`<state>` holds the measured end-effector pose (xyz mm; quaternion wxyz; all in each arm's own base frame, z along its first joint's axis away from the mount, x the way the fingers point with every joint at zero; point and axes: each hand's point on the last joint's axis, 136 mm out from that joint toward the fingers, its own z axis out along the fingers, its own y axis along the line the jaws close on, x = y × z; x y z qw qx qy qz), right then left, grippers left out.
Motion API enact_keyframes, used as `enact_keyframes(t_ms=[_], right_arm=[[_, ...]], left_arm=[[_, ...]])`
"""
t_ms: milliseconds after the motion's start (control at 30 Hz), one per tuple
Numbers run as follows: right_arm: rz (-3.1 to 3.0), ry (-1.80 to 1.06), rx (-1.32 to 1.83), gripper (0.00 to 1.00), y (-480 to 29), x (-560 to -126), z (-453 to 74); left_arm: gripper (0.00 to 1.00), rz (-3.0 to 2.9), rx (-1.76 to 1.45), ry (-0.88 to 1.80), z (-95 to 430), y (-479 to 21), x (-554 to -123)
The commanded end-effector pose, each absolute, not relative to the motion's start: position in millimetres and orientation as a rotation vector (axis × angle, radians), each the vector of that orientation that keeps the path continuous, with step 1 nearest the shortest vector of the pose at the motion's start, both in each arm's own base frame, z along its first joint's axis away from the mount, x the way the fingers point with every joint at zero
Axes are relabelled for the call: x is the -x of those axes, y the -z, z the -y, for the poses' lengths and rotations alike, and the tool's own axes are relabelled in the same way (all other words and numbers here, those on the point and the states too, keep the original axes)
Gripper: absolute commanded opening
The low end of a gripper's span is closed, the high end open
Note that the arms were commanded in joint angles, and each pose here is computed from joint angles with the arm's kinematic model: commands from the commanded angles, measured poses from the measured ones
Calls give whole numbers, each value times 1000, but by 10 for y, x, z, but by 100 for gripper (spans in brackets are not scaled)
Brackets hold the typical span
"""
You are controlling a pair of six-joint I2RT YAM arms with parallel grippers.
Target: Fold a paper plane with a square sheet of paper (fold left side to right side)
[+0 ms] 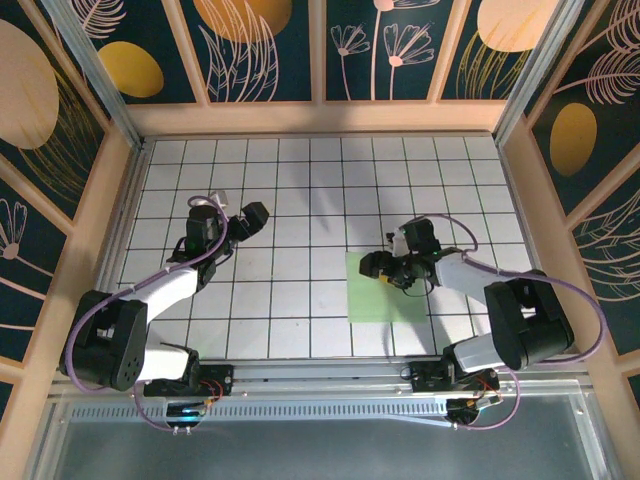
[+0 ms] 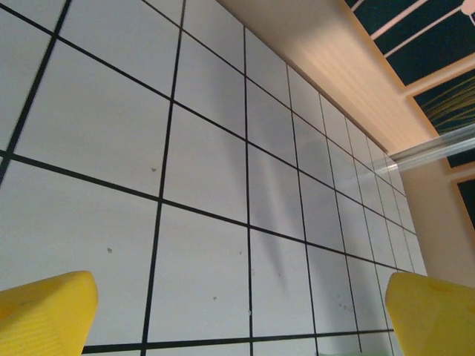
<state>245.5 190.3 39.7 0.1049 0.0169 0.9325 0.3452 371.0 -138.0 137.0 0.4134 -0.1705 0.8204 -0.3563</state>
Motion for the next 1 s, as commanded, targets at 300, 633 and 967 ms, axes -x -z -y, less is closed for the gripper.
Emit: enact_keyframes(t_ms=[300, 633, 967], right_arm=[[-2684, -1055, -140, 71, -398, -2990, -2291], [-2628, -1102, -124, 69, -298, -3598, -2900], [-2613, -1080, 11, 69, -259, -3961, -3276]], left_arm=[[99, -2003, 405, 769, 1228, -1656, -3759], [99, -2015, 393, 766, 1237, -1643, -3755], [87, -2062, 336, 826, 1372, -1555, -3731]])
